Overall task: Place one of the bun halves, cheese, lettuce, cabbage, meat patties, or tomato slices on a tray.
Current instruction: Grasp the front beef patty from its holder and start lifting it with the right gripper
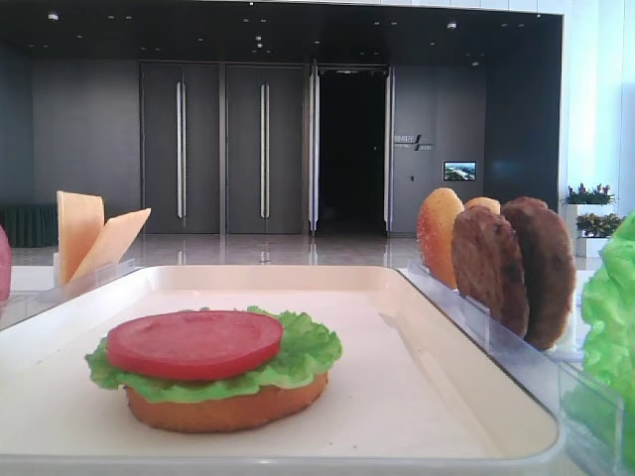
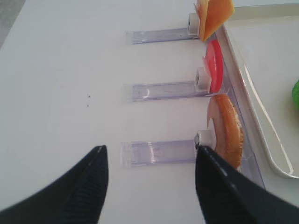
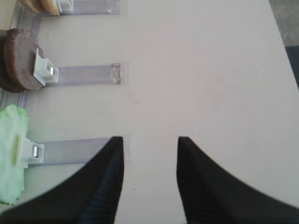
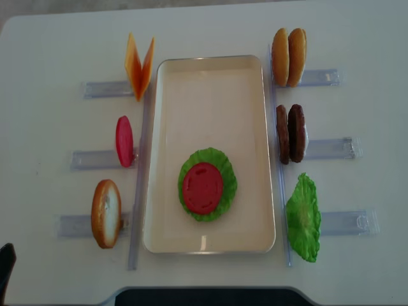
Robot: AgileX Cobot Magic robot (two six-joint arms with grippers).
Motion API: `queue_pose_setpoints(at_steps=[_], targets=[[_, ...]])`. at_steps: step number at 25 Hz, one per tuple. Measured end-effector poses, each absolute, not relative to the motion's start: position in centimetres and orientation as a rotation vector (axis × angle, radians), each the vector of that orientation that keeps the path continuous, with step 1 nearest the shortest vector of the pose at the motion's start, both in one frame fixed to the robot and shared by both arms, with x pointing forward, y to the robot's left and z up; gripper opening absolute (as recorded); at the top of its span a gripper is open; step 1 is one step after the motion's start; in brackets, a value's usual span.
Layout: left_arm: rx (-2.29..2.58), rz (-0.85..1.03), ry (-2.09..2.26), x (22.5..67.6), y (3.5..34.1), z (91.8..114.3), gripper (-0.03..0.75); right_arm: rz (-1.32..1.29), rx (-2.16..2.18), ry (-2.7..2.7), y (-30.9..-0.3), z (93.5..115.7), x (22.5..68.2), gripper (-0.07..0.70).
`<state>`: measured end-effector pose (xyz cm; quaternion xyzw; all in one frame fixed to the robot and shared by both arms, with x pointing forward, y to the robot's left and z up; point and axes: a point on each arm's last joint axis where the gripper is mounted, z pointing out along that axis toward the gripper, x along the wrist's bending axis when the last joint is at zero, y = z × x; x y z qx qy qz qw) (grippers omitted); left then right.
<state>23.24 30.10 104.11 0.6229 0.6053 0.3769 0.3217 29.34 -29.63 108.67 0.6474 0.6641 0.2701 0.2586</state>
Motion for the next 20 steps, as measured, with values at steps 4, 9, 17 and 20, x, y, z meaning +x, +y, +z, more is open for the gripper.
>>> queue_pose_setpoints(at_steps=[4, 9, 17, 20], targets=[[1.636, 0.99, 1.59, 23.2, 30.1, 104.1, 0.453, 0.671, 1.822, 1.89, -29.5, 110.1, 33.3, 0.297], [1.636, 0.99, 1.59, 23.2, 30.1, 104.1, 0.453, 0.593, 1.883, 2.031, -29.1, 110.9, 38.8, 0.333], [1.636, 0.99, 1.59, 23.2, 30.1, 104.1, 0.453, 0.52, 1.976, 2.121, -29.0, 111.5, 45.1, 0.348], [1.636, 0.99, 1.59, 23.2, 30.1, 104.1, 0.453, 0.5, 2.005, 2.128, -29.0, 111.5, 46.5, 0.348]])
